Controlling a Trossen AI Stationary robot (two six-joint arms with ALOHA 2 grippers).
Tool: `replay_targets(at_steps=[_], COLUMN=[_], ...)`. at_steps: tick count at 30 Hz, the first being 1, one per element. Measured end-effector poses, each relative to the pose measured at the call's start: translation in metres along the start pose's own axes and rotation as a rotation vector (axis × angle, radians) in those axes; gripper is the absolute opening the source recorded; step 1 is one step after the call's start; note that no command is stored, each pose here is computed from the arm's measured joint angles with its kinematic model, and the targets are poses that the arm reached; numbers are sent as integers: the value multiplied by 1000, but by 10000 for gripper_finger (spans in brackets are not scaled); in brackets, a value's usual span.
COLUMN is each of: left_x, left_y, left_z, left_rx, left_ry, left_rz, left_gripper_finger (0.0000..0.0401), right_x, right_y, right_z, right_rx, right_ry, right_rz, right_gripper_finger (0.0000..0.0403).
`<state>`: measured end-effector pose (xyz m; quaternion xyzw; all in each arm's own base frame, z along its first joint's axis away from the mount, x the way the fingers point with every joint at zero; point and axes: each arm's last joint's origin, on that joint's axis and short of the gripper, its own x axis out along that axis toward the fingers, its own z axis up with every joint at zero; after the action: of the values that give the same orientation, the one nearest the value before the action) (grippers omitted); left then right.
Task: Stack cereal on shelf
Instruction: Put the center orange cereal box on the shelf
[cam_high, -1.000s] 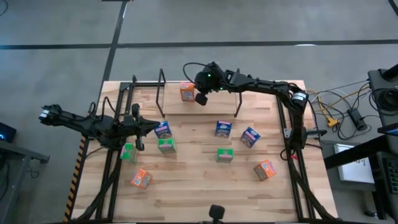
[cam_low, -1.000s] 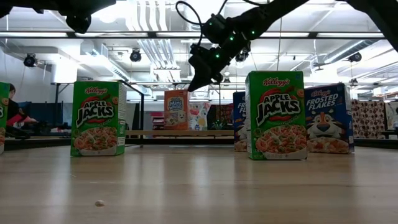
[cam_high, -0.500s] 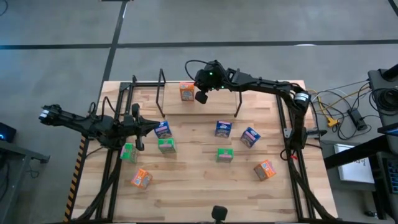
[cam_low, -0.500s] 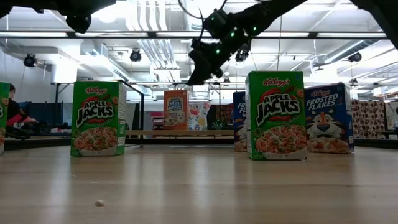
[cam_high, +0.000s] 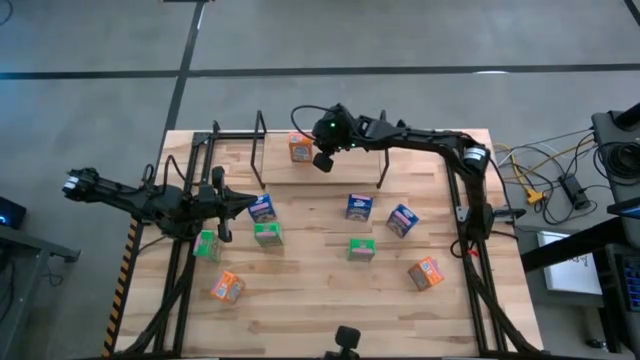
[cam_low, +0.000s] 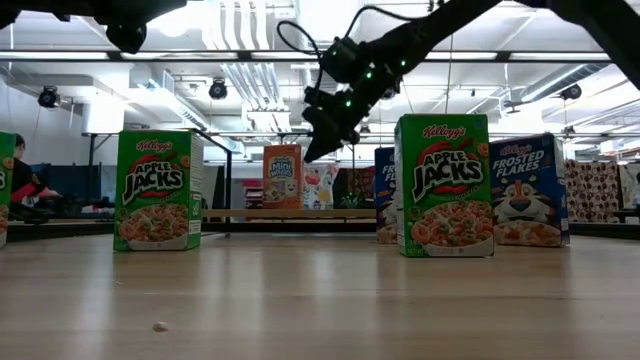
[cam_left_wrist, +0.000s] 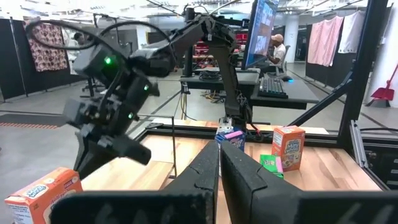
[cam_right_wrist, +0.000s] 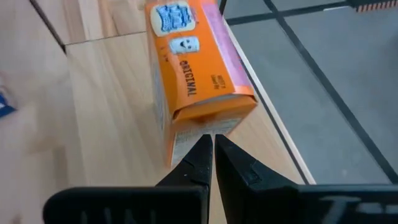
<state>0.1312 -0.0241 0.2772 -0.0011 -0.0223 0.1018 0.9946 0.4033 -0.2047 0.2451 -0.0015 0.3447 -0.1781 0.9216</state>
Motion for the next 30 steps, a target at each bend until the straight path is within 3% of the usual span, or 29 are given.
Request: replay_targets(at_steps=[14,22,30], left_x=[0,0,0], left_y=[0,0,0], left_z=[0,0,0], left_rx=[0,0,-1], left_ry=[0,0,-1], left_rz=[0,0,0], left_gripper_finger=[0,0,0], right_x=[16,14,26], right_y=[-2,0,27], right_z=[10,2,-2], right_rx=[2,23,-31], right_ry=[-181,-78,-75], right_rz=[-33,-9,144], right_gripper_finger=[9,9,9])
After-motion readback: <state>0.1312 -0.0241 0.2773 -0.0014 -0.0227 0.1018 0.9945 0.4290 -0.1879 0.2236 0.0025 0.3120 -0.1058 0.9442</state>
